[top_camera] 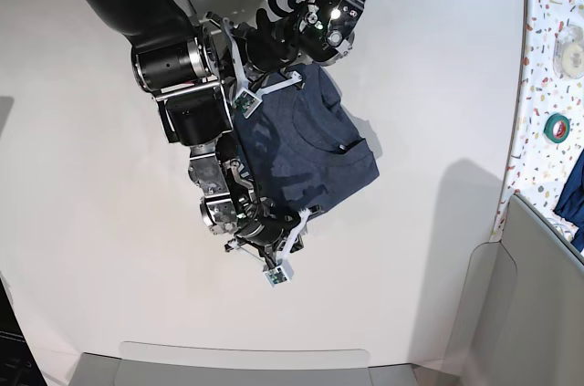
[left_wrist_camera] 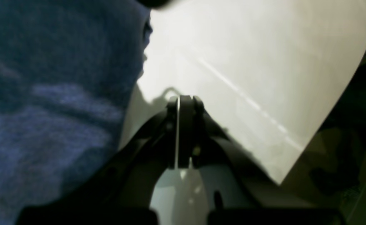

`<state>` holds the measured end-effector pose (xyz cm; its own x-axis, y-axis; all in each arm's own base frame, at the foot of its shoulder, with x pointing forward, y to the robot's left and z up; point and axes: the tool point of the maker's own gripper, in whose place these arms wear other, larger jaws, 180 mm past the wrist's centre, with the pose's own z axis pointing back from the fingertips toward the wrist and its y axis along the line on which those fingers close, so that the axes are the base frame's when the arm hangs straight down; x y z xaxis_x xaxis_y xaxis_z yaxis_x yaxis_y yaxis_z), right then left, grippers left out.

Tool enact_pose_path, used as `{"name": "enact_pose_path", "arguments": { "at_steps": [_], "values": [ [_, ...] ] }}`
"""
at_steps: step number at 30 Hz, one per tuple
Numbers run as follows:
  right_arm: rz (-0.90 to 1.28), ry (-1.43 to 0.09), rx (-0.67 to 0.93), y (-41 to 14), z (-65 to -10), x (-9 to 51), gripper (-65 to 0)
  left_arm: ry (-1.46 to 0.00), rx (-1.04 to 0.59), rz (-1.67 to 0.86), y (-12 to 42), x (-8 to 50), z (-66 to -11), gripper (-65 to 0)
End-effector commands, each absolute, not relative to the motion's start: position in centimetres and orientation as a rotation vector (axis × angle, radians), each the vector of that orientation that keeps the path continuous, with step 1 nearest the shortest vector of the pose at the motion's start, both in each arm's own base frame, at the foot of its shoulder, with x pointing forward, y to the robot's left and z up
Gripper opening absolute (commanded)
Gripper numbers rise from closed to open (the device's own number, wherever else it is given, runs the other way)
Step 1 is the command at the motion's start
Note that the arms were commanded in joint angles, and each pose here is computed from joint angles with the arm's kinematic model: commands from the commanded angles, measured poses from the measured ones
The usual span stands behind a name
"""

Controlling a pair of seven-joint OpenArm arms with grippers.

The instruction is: Layout the t-shirt on the table in an organized manner, then fold the t-shirt properly

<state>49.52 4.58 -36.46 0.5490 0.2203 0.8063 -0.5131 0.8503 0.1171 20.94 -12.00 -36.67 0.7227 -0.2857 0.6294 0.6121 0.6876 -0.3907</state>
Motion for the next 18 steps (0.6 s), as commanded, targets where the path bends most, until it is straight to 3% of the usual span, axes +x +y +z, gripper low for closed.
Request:
{"name": "enact_pose_path", "arguments": {
  "at_steps": [1, 10, 18],
  "values": [
    [0.453, -0.977, 0.386, 5.5, -33.1, 51.3, -64.4, -0.575, -0.634, -0.531, -12.2, 21.1, -36.2, -65.0],
    [0.517, -0.920, 0.459, 6.6, -35.7, 48.2, -64.4, -0.489, -0.497, -0.396, -5.2, 22.8, -39.0, -65.0],
    [0.519, -0.886, 0.320, -0.7, -38.1, 46.2, -64.4, -0.470, -0.326, -0.343, 3.0, 24.1, -41.0, -65.0]
  ]
}}
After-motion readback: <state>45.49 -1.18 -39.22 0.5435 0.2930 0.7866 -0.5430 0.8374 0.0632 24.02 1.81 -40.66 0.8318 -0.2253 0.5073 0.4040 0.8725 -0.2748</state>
